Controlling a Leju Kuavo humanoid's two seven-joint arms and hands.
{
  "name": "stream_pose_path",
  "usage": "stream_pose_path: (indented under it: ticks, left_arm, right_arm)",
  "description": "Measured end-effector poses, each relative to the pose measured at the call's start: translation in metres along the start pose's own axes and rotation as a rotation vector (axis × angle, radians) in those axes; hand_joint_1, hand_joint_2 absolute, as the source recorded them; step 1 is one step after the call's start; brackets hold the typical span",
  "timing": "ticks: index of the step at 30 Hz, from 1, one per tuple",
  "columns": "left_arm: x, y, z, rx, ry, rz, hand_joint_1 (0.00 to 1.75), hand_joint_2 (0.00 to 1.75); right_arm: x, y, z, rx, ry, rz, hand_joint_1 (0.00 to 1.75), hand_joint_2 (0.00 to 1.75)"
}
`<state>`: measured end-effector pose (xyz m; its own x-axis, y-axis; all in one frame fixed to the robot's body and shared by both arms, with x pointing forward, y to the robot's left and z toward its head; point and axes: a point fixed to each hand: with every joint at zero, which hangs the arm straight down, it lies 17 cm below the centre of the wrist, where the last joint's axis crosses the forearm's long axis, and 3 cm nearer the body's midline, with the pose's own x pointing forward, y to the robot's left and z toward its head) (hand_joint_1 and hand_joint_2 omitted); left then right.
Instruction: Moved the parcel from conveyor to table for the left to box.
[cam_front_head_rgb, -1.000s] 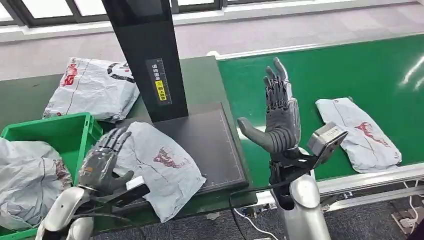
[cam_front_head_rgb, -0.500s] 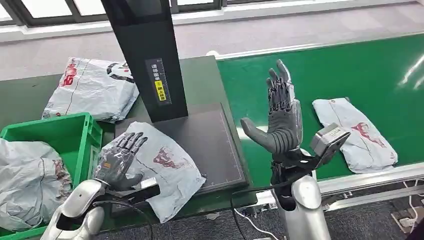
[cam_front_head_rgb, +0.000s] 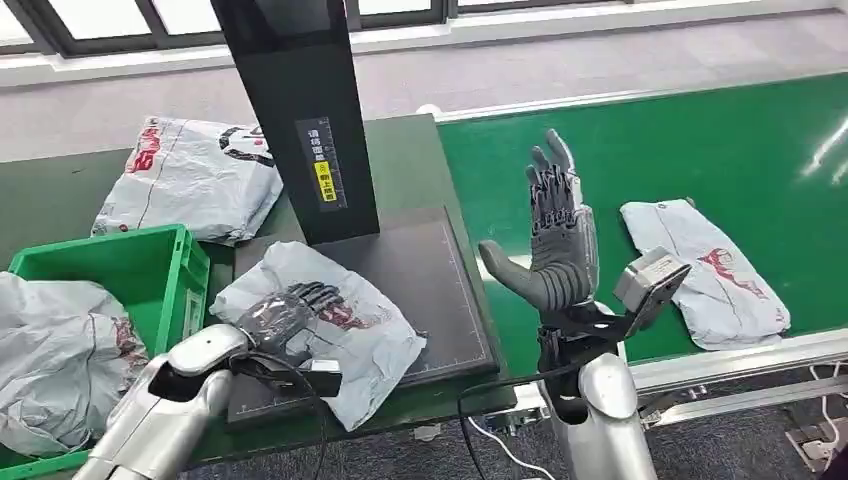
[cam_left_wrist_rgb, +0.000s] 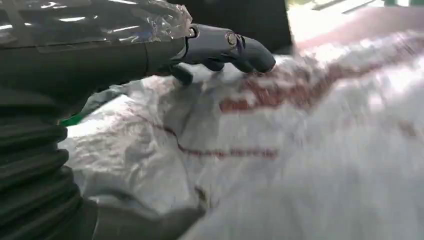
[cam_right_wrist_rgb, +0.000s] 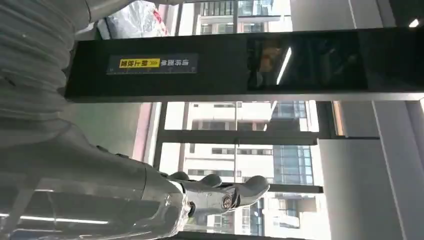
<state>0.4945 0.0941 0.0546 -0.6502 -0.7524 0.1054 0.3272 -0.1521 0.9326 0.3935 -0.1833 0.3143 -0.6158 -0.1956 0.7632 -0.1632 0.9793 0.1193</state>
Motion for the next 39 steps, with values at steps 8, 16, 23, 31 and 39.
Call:
stream_pose_path:
  ticks: [8, 16, 23, 31, 39]
  left_arm:
    - [0.022, 0.004, -0.015, -0.056, -0.088, 0.015, 1.75, 1.75]
    - [0.031, 0.009, -0.020, -0.063, -0.115, 0.028, 1.75, 1.75]
    - [0.032, 0.017, -0.022, -0.037, -0.109, 0.050, 1.75, 1.75]
    - [0.008, 0.055, -0.015, 0.100, -0.054, 0.057, 1.75, 1.75]
    - [-0.011, 0.097, 0.000, 0.221, -0.025, 0.053, 1.75, 1.75]
  right_arm:
    - [-0.007, -0.003, 0.010, -0.023, 0.033, -0.008, 0.00, 1.75]
    - [-0.007, -0.014, 0.015, -0.054, 0.040, 0.005, 0.00, 1.75]
    - [-0.005, -0.019, 0.020, -0.069, 0.040, 0.016, 0.00, 1.75]
    - [0.001, -0.031, 0.026, -0.099, 0.035, 0.048, 0.00, 1.75]
    - [0.006, -0.039, 0.032, -0.125, 0.029, 0.066, 0.00, 1.75]
